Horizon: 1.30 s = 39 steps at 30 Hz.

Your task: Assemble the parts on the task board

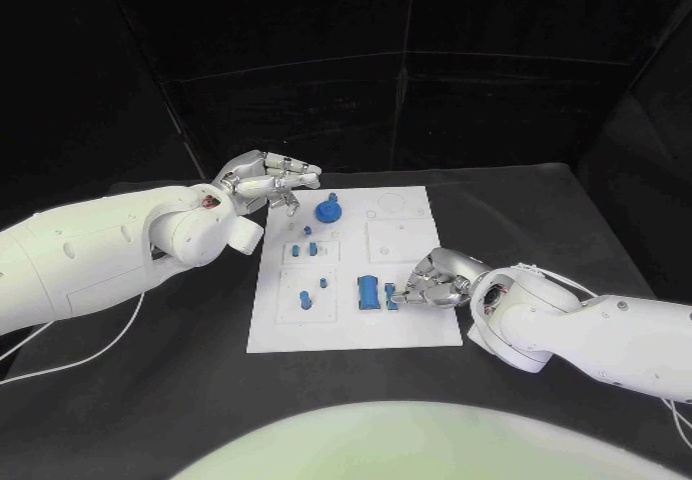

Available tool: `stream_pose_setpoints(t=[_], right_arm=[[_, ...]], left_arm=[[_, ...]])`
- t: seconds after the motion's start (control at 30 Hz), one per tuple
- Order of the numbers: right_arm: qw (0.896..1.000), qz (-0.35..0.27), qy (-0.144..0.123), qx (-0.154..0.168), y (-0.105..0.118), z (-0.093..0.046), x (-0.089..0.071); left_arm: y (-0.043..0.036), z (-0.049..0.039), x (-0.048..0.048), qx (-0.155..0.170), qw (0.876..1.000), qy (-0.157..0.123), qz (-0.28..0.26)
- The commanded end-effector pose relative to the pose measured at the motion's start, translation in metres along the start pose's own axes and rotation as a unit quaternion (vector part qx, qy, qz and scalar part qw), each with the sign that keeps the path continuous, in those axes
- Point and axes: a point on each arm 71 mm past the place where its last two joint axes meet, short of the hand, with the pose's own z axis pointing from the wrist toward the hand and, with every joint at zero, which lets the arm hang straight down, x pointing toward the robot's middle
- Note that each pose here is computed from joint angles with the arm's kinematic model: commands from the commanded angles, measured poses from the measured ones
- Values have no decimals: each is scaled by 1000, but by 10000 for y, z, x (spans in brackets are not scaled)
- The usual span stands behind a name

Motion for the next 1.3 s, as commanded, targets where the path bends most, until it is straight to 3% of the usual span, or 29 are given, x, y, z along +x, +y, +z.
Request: stream_pose_setpoints(t=[0.03,0.33,0.77,1.3], right_arm=[[1000,-7,8,-18,24,-13,3],[999,-17,24,-15,9,14,27],[1000,-29,12,0,-19,122,15],[999,-37,3,-8,51,169,36]], left_arm=[[-12,2,13,1,1000,6,-4],[-12,3,17,1,1000,7,-4],[-12,5,24,1,1000,7,-4],[-12,7,24,1,1000,7,-4]])
